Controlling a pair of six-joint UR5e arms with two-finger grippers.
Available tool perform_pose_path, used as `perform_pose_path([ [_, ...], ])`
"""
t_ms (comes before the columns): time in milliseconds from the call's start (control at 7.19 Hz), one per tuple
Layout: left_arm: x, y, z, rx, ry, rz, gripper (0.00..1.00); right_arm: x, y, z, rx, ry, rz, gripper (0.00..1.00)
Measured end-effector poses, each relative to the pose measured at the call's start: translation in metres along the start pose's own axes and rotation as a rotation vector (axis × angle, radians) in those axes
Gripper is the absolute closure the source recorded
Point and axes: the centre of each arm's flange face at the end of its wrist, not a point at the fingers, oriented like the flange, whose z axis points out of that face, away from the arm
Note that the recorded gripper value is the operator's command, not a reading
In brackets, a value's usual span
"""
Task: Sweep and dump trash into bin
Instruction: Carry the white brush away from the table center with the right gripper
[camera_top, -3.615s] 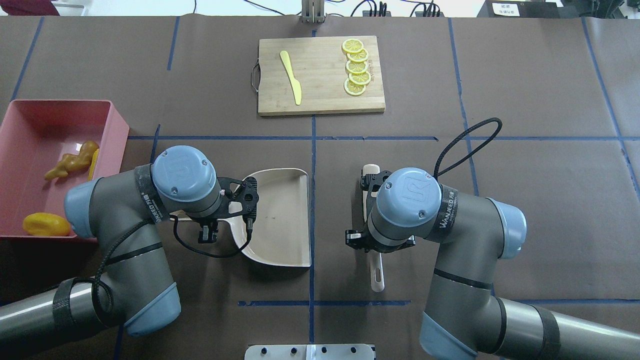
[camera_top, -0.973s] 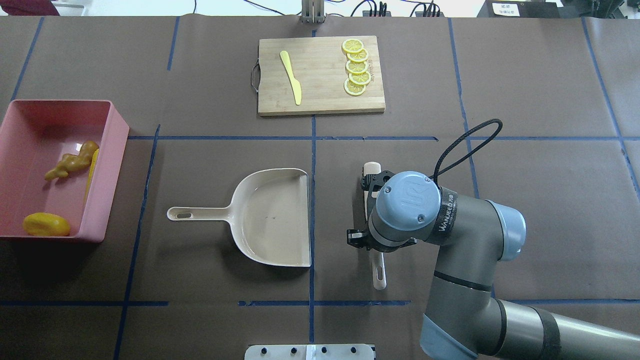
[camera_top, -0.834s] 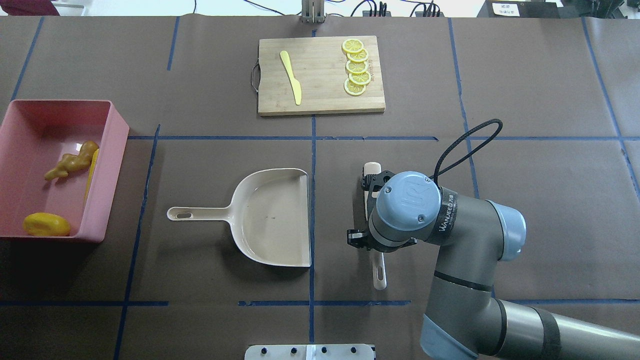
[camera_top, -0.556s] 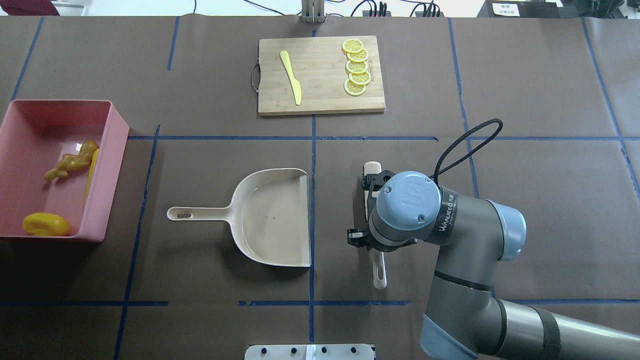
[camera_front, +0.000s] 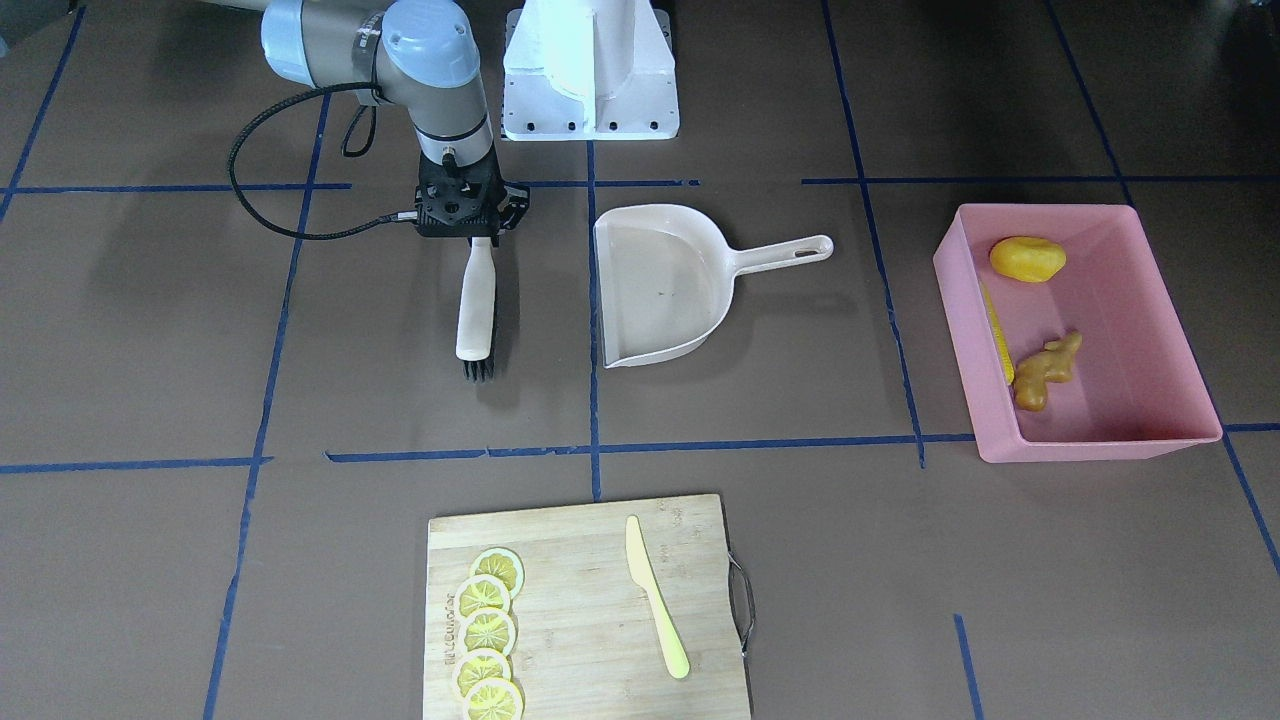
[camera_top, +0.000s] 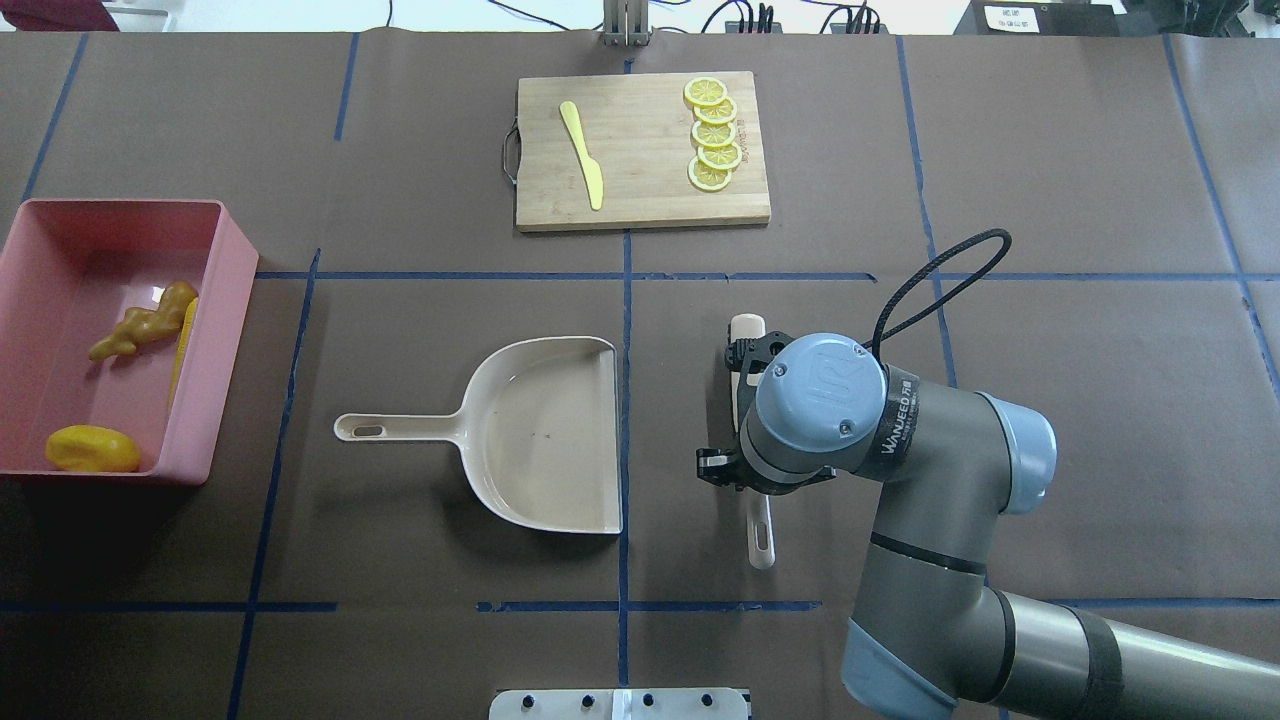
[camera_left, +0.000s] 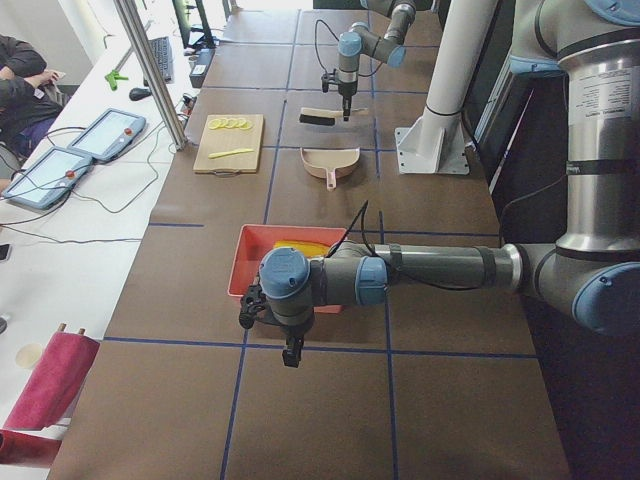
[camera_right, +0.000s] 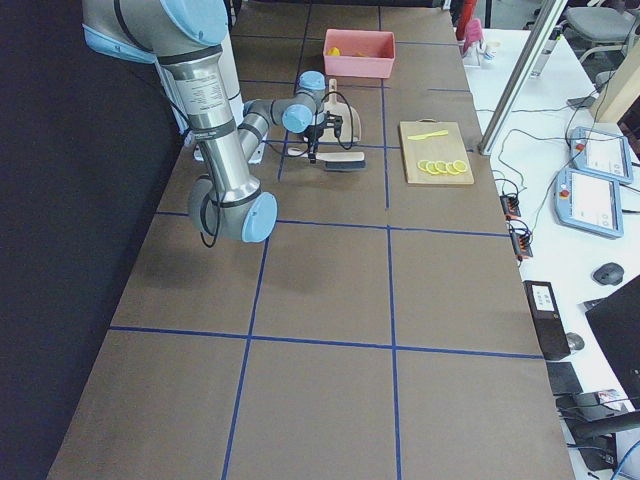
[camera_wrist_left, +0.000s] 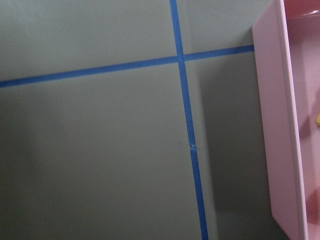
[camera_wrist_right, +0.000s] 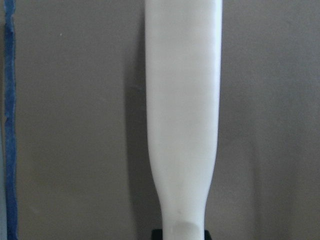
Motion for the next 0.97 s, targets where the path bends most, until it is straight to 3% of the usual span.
perform_pose_path([
  [417,-0.002,0.002,0.001,-0.002,0.001,-0.005,0.00,0.036,-0.024,-0.018,0.031,0.002,-0.013,1.00],
  [973,0.002,0.003,-0.002,0.004,0.005,0.001,0.00,0.189,-0.024,-0.043,0.008,0.039,-0.087,1.00],
])
